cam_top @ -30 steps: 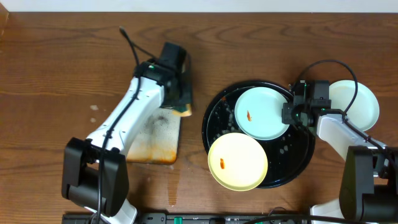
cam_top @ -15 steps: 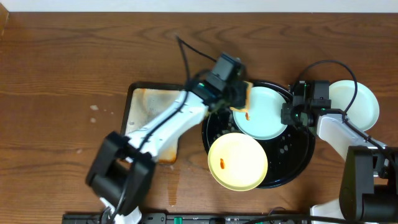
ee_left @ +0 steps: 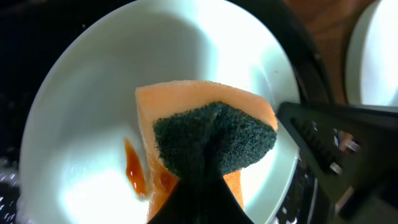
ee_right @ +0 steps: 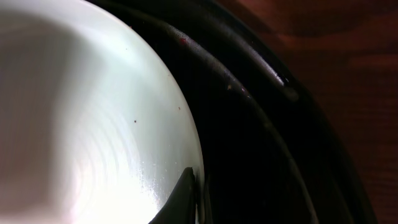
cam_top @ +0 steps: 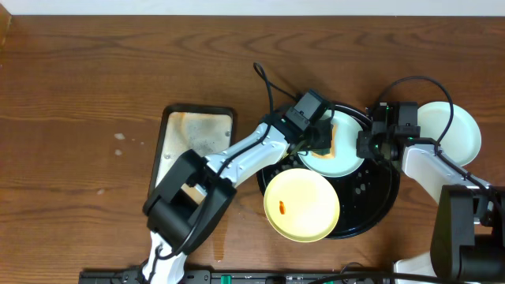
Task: Clean dirty plates on tray and stack at the side
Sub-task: 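Carry the sponge with the left gripper and scrub the second green plate, then move the sponge back to the soapy tray with the left gripper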
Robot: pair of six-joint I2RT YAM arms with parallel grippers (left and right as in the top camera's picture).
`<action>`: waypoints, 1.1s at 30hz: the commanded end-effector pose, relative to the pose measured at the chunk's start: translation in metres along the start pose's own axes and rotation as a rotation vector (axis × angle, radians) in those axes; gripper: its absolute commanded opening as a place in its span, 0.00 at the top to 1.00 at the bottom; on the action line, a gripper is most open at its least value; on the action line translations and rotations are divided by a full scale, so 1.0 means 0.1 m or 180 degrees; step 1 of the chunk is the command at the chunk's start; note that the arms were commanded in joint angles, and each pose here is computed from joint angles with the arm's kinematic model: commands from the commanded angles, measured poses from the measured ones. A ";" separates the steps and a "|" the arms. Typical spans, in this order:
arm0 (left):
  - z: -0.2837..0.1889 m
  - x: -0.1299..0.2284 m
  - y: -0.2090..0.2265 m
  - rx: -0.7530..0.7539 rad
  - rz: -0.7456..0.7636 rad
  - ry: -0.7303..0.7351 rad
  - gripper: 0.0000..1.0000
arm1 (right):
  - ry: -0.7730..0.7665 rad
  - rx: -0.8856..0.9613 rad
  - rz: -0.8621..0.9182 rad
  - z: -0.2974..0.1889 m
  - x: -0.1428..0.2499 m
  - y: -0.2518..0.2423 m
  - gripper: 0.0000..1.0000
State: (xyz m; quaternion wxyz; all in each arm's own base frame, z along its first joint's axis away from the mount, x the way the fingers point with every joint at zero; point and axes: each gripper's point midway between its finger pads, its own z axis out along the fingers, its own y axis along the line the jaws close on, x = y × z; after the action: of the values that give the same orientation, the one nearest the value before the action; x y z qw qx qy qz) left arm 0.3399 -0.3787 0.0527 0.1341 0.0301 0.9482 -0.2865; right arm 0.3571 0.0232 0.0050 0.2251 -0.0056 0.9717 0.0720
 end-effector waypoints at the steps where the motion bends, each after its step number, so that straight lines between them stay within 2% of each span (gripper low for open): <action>1: 0.11 -0.04 -0.03 0.0060 -0.0043 -0.0003 0.93 | 0.0267 -0.0152 0.0022 0.10 0.25 0.10 0.99; 6: 0.22 0.01 -0.07 0.0200 -0.0065 0.0085 0.93 | 0.0269 -0.0152 0.0022 0.10 0.26 0.10 0.99; 13: 0.40 0.13 0.12 0.0049 -0.0048 0.0210 0.92 | 0.0299 -0.0151 0.0027 0.10 0.28 0.10 0.99; 19: 0.41 0.20 0.66 -0.0621 -0.0053 0.0266 0.92 | 0.0324 -0.0150 0.0031 0.10 0.30 0.10 0.99; 22: 0.37 0.20 0.77 -0.0716 0.0003 0.0324 0.92 | 0.0337 -0.0150 0.0033 0.10 0.31 0.10 0.99; 27: 0.26 0.23 1.09 -0.1246 0.0011 0.0307 0.93 | 0.0358 -0.0149 0.0037 0.10 0.32 0.10 0.99; 33: 0.08 0.09 1.16 -0.1607 0.0099 0.0228 0.93 | 0.0362 -0.0148 0.0038 0.10 0.33 0.10 0.99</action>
State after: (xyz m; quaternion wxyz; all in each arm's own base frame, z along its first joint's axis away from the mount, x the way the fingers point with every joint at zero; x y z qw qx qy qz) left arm 0.3395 -0.3300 0.0088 0.0957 0.0285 0.9844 -0.1452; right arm 0.3525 0.0288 0.0042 0.2140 -0.0081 0.9729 0.0879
